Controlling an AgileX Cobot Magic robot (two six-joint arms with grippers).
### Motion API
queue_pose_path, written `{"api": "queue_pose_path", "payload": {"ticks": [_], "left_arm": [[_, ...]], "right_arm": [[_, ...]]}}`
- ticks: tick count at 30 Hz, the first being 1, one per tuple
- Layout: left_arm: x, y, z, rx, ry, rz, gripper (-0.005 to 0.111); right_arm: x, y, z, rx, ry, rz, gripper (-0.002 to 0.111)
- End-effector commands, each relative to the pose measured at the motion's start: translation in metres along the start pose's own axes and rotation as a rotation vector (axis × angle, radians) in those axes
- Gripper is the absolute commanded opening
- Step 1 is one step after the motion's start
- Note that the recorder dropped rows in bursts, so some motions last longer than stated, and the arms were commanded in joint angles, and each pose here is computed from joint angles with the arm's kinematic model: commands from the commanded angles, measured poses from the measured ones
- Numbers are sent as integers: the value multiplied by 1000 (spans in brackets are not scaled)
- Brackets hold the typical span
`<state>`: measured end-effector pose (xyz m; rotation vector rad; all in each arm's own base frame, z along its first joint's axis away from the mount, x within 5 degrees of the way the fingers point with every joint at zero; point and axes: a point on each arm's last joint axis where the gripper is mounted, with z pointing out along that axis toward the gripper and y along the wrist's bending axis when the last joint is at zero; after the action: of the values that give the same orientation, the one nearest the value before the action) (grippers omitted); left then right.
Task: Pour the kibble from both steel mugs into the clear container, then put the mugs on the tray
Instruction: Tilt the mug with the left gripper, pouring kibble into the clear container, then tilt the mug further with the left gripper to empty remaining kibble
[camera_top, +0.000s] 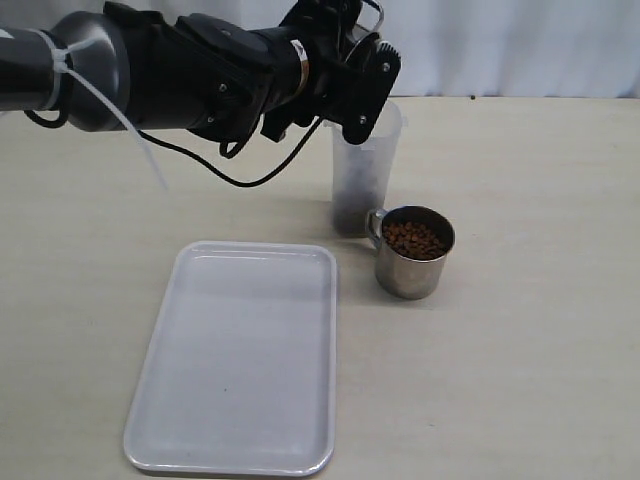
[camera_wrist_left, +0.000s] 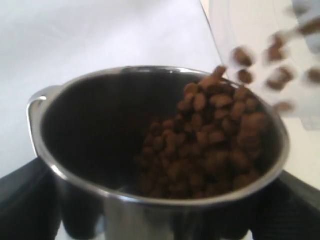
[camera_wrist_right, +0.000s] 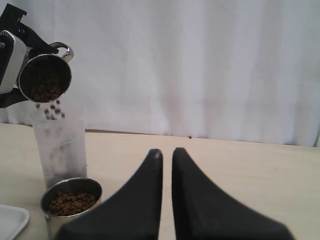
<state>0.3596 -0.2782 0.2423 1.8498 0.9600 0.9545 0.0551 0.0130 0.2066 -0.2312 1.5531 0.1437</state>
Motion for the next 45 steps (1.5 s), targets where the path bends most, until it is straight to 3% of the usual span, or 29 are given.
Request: {"api": "queue_pose_path", "payload": {"ticks": [1,45], "left_arm": [[1,8,-3,-23,9,4,0],[-3,7,-3,-22,-29,125,0]], "right_arm": [[1,0,0,3,-5,12,5],[1,0,0,3,-5,12,5]]}}
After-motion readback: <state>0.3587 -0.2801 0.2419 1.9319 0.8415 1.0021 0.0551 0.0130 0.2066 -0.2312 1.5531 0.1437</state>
